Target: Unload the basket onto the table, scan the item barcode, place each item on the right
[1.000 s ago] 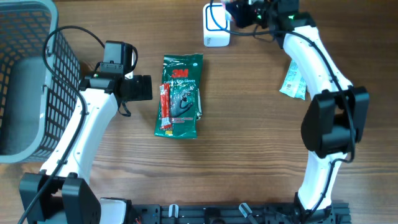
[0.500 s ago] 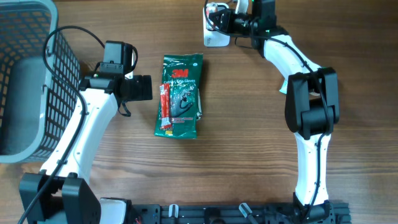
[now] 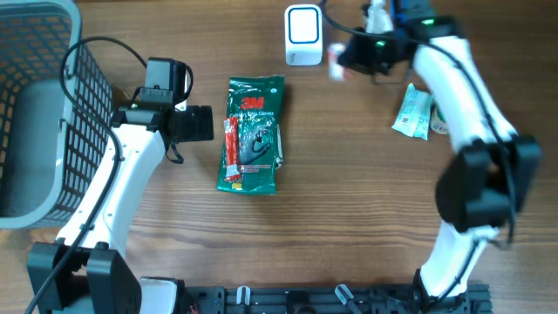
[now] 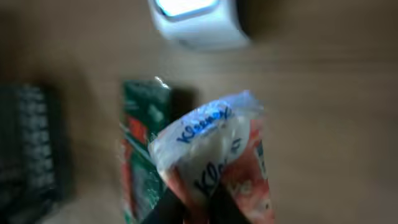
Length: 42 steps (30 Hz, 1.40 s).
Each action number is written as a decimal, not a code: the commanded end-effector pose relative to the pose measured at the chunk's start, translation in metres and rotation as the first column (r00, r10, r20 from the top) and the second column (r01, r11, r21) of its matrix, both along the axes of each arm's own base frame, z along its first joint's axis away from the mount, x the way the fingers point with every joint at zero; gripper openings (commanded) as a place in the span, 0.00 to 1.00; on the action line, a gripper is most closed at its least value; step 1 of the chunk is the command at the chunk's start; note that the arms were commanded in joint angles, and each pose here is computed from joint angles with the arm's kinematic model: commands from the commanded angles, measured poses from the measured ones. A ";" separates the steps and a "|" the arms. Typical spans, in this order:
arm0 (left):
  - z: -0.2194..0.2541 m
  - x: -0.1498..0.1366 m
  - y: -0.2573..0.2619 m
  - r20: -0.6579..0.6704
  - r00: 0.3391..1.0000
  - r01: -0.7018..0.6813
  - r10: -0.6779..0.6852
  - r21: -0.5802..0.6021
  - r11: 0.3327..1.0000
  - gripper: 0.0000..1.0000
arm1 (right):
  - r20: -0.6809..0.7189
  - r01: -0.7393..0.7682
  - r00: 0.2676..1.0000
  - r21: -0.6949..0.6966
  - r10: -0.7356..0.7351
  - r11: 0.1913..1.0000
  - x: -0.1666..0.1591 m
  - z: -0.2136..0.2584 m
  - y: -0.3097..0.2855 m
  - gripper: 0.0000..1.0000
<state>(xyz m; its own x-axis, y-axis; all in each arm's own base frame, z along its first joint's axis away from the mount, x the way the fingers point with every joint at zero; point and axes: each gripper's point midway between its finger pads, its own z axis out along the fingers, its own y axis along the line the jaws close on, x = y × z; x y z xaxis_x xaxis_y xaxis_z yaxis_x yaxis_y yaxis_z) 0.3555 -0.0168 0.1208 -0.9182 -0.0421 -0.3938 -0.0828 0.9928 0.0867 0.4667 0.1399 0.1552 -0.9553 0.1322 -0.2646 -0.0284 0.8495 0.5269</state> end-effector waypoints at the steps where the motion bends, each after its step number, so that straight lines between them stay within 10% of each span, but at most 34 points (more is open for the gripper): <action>1: 0.000 -0.001 0.002 0.000 1.000 0.001 -0.001 0.008 1.000 1.00 | -0.063 -0.029 0.998 -0.425 0.002 0.905 -0.034 -0.012 -0.076 0.17; 4: 0.000 -0.001 0.002 0.000 1.000 0.001 -0.001 0.008 1.000 1.00 | -0.178 -0.067 0.983 -0.585 -0.048 0.808 -0.061 -0.029 -0.111 0.28; 6: 0.000 -0.001 0.002 0.000 1.000 0.001 -0.001 0.008 1.000 1.00 | -0.206 -0.082 0.977 -0.624 -0.062 0.777 -0.069 -0.038 -0.120 1.00; 11: 0.000 -0.001 0.002 0.000 1.000 0.001 -0.001 0.008 1.000 1.00 | -0.195 -0.080 0.980 -0.590 -0.045 0.803 -0.066 -0.041 -0.111 1.00; 15: 0.000 -0.001 0.002 0.000 1.000 0.001 -0.001 0.008 1.000 1.00 | -0.153 -0.168 0.979 -0.233 0.134 0.958 -0.066 -0.025 -0.023 0.99; 22: 0.000 -0.001 0.002 0.000 1.000 0.001 -0.001 0.008 1.000 1.00 | -0.043 -0.279 0.957 0.120 0.285 0.953 -0.072 0.009 0.097 1.00; 23: 0.000 -0.001 0.002 0.000 1.000 0.001 -0.001 0.008 1.000 1.00 | -0.041 -0.282 0.956 0.134 0.289 0.950 -0.074 0.010 0.110 1.00; 27: 0.000 -0.001 0.002 0.000 1.000 0.001 -0.001 0.008 1.000 1.00 | 0.037 -0.391 0.920 0.129 0.390 0.911 -0.086 0.009 0.160 0.47; 31: 0.000 -0.001 0.002 0.000 1.000 0.001 -0.001 0.008 1.000 1.00 | -0.003 -0.373 0.928 0.033 0.373 0.927 -0.099 -0.012 0.187 0.32; 42: 0.000 -0.001 0.002 0.000 1.000 0.001 -0.001 0.008 1.000 1.00 | -0.034 -0.408 0.913 -0.017 0.407 0.913 -0.121 -0.035 0.217 0.37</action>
<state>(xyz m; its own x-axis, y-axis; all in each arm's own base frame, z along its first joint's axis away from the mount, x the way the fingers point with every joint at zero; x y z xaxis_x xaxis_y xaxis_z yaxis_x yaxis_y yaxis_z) 0.3549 -0.0166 0.1204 -0.9193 -0.0420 -0.3914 -0.0827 0.9927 0.0876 0.3412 0.3622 0.1268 -0.9221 -0.2986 -0.2461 -0.3861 0.7537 0.5318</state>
